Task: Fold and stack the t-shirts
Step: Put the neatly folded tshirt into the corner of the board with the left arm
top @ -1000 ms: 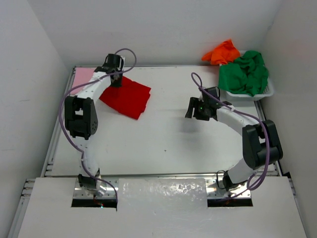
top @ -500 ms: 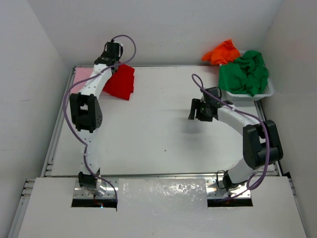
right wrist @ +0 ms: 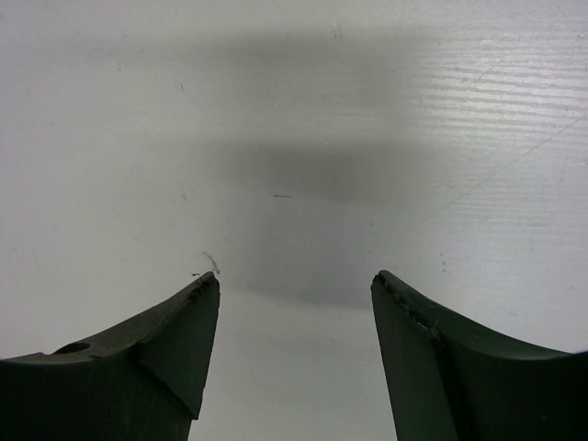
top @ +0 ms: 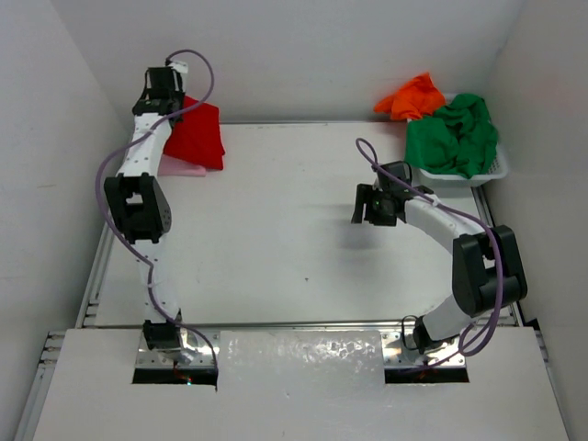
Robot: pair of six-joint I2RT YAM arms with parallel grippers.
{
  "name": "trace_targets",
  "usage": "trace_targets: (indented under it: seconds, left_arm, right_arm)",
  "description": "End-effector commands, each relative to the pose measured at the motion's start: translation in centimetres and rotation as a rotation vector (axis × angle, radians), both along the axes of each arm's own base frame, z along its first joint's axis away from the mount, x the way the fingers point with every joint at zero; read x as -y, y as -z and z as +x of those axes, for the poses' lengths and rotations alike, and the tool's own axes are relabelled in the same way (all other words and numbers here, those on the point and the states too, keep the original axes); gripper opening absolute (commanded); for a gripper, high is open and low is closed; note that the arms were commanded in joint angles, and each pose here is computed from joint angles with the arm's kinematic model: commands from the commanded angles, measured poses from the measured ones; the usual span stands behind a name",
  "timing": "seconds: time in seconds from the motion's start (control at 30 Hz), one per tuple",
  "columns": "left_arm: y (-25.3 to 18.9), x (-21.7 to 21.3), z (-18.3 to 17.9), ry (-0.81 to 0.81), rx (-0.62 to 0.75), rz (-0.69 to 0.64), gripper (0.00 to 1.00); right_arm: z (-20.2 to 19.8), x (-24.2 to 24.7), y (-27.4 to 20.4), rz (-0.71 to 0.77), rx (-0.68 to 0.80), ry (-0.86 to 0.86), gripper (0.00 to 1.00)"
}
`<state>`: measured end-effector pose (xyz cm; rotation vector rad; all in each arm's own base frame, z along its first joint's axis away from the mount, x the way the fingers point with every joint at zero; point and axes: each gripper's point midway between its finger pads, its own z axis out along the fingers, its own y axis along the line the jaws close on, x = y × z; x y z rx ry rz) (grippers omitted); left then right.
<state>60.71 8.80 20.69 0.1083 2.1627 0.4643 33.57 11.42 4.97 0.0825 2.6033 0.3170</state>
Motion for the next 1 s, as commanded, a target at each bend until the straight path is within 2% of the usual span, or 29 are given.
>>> trace_targets:
  seconds: [0.0,0.1,0.27,0.43,0.47,0.5,0.6,0.73,0.83,0.97]
  left_arm:
    - [-1.7,-2.2,1.4,0.047,0.076,-0.036,0.0]
    - [1.2,-4.8,2.0,0.02,0.035,-0.021,0.0]
    - [3.3,-9.8,3.3,-0.064,0.067,0.013,0.0]
    - [5.3,-12.1,4.1,-0.114,0.098,0.065,0.01]
    - [5.5,-12.5,4.1,-0.128,0.096,0.073,0.08]
    - [5.7,-12.9,4.0,-0.147,0.095,0.084,0.24]
    - [5.0,-14.4,3.2,-0.244,0.113,0.129,0.44]
    - [3.2,-17.9,1.0,-0.423,0.163,0.216,0.54]
    - [3.1,-19.1,0.3,-0.48,0.166,0.249,0.55]
    - [5.3,-20.3,-0.3,-0.514,0.122,0.272,0.54]
  right_arm:
    - [1.9,-0.1,-2.6,0.006,0.076,-0.003,0.66]
    - [2.2,-0.4,-2.7,0.01,0.068,-0.014,0.66]
    - [2.6,-0.8,-2.6,0.019,0.052,-0.028,0.65]
    - [3.3,-1.1,-3.2,0.019,0.045,-0.04,0.65]
    - [3.5,-1.0,-3.3,0.018,0.044,-0.039,0.65]
    - [3.7,-1.1,-3.3,0.017,0.041,-0.041,0.65]
    - [4.0,-1.3,-3.6,0.022,0.044,-0.042,0.66]
    - [4.1,-1.6,-3.7,0.034,0.045,-0.044,0.66]
    - [4.1,-1.6,-3.9,0.03,0.045,-0.05,0.66]
    - [4.4,-1.5,-4.5,0.024,0.051,-0.055,0.66]
